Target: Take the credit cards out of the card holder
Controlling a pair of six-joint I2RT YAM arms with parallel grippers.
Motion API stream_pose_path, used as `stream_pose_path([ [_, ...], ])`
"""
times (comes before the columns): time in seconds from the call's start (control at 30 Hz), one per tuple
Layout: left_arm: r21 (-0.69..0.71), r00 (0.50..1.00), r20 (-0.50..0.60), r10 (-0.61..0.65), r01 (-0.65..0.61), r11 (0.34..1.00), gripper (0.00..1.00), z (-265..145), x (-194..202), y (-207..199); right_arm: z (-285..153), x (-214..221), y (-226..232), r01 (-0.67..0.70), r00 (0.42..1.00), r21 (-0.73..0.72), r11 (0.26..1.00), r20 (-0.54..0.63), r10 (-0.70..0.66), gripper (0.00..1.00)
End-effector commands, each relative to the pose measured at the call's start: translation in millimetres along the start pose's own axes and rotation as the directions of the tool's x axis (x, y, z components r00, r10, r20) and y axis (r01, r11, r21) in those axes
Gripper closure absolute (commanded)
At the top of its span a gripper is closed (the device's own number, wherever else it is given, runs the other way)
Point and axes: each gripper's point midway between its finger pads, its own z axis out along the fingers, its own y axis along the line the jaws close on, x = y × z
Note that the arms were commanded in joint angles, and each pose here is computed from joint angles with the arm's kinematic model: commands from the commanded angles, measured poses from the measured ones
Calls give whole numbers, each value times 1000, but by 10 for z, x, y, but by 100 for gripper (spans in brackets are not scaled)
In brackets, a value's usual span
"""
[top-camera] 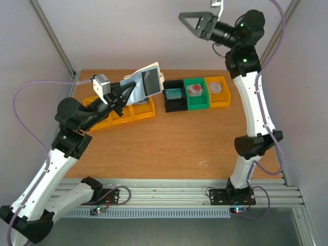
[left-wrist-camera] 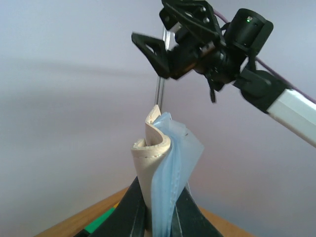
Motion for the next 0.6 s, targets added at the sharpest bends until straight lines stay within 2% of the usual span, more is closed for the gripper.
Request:
stream_pose_path([
  [0.0,24,984,178,3,-8,1000,100,-115,-549,-121,-54,715,145,189,962,146,971,-227,-153,29],
  [0.17,84,973,229,21,-41,996,100,-173,-693,-261,-87,1256,554,215,917,4,977,-345,-201,27],
  [0.3,112,975,223,11,-37,993,100,-186,-690,-312,-75,1698,804,235,862,-97,967,-438,-254,21],
  [0.57,193,978,210,6,-48,980,100,-234,-673,-469,-67,1890,682,205,854,-43,978,-481,-200,19],
])
